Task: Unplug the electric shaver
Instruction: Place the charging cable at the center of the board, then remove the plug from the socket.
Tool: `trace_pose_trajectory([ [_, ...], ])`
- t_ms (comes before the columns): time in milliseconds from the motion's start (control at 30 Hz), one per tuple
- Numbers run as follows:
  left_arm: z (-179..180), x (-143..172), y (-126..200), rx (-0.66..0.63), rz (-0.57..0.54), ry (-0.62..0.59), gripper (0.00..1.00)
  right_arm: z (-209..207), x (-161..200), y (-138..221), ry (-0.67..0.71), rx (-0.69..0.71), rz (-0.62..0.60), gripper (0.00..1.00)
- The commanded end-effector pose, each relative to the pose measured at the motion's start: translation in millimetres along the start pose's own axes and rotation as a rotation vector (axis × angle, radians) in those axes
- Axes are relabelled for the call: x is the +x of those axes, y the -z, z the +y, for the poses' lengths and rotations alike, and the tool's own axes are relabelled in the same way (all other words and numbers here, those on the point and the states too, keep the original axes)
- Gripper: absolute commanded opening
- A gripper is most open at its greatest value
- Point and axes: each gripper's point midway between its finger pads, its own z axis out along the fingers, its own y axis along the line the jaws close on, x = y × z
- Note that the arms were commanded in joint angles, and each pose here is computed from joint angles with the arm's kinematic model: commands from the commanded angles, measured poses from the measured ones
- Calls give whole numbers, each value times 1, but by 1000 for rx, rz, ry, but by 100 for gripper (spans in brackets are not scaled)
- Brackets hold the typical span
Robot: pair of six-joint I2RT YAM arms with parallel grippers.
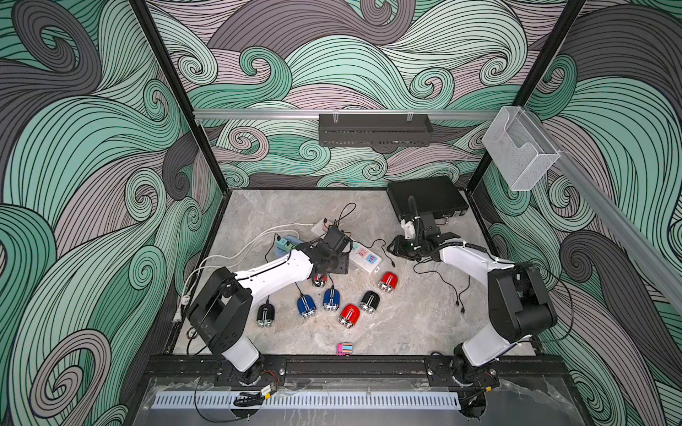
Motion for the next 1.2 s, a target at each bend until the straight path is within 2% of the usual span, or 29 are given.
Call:
trace_pose_trajectory([
  [0,-5,-15,-3,42,-3,53,66,14,-9,11,70,12,-30,41],
  [133,1,-20,-9,60,13,124,62,35,-12,12,155,19,-38,43],
  [300,6,-27,-19,113,36,220,59,63,-15,10,262,33,-33,52],
  [567,15,-34,-32,157,64,368,55,97,-19,-6,407,47,-12,54],
  [967,23,-49,-53,152,76,438,56,123,-18,-32,549,71,48,61],
  [1167,26,-51,-64,145,88,449,56,122,-16,-49,557,83,79,62],
])
